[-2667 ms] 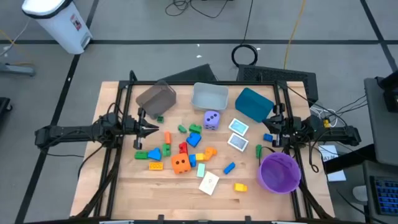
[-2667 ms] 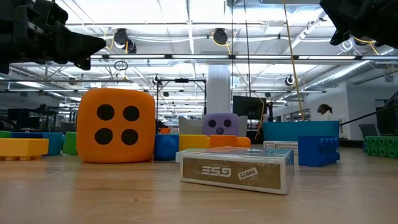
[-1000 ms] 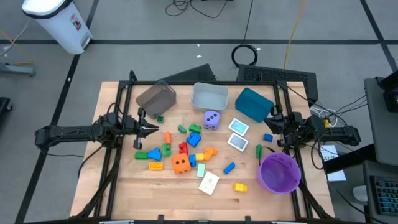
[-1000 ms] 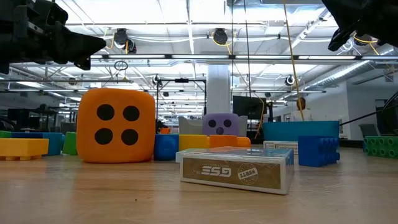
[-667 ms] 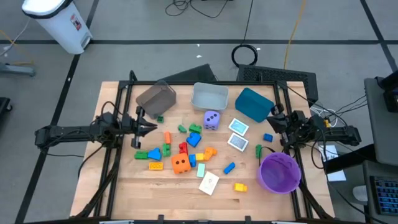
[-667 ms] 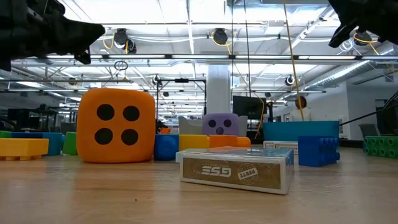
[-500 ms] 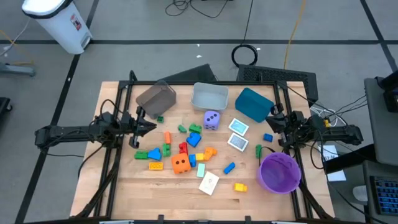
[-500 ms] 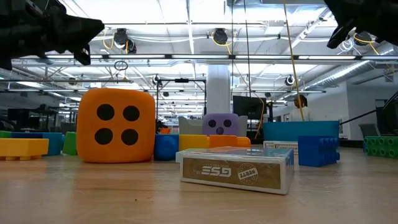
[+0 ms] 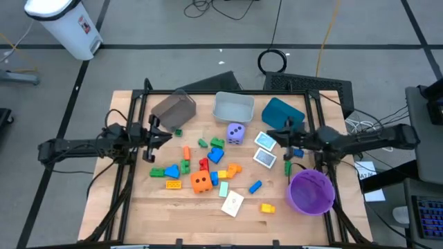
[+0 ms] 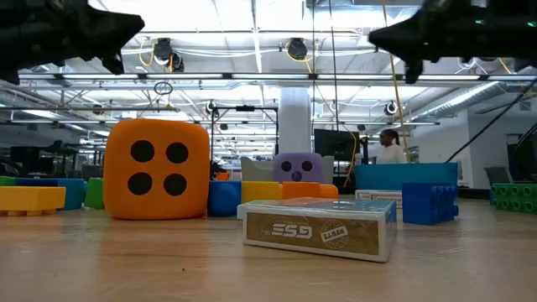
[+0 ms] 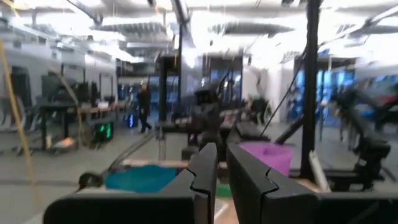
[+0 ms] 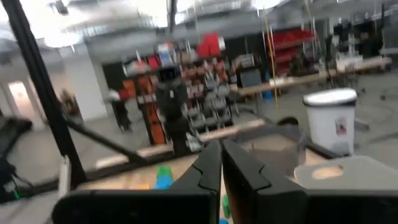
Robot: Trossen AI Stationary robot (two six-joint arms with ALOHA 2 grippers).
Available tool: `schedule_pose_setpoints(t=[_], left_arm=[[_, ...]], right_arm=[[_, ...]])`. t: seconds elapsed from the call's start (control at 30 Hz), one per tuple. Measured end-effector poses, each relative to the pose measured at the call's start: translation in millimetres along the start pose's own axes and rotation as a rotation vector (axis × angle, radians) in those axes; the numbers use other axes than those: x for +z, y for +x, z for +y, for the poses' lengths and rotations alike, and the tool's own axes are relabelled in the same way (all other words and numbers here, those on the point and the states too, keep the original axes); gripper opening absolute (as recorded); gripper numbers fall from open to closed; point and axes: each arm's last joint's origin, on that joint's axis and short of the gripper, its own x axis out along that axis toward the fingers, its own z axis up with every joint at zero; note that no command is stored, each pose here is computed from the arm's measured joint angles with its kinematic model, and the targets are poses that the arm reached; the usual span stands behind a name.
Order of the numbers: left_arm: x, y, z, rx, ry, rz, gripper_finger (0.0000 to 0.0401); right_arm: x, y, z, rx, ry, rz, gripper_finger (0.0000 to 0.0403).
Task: Pick & Place Toys
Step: Put the blue gamepiece into the black bin
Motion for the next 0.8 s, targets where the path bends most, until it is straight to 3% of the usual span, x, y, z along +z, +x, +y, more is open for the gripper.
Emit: schedule_pose_setpoints(t=[0.3,0.57,0.8], left_arm=[[11.8,25.3,4.1,0.012,0.045,0.243,0.0047],[0.5,38.6,6.6,-0.008,0.107,0.341,0.0047],[-9.0,42.6,9.0,0.032,0.130,0.403,0.0047]], right_arm=[[9.8,68.9,14.9,-0.015,-0.149,0.145,0.0009],[15.6,83.9,16.2,-0.066,-0.252,0.467,0.0009],[55.0,70.5,-5.2,-0.367,-0.166,0.803,0.0009]])
